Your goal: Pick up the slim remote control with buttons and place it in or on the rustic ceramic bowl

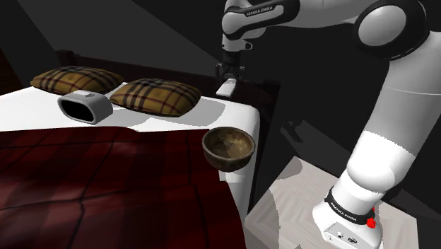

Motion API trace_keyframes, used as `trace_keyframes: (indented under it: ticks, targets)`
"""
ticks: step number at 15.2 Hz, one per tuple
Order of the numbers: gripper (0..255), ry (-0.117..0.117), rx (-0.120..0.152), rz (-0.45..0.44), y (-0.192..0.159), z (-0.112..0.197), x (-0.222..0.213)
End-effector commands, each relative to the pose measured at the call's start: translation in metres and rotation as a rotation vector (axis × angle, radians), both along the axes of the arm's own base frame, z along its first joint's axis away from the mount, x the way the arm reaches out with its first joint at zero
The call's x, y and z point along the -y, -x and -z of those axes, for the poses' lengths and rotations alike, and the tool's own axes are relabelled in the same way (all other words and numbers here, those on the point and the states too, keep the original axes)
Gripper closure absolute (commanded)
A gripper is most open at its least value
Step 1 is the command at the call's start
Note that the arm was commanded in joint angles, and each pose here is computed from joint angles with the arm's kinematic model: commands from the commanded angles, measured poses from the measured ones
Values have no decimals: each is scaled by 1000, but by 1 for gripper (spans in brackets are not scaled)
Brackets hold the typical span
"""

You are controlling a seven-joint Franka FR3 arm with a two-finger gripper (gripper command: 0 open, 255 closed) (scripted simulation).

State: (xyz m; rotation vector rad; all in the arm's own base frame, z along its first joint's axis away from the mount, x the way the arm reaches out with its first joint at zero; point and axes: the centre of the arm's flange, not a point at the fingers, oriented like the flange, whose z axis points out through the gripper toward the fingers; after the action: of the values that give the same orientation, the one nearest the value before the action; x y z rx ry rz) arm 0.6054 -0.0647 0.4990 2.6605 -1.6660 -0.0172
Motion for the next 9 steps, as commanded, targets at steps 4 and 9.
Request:
trace_keyframes:
  ticks: [4, 9]
  targets:
    - [255, 0, 0, 0, 45, 0, -50]
    - [255, 0, 0, 0, 87, 0, -100]
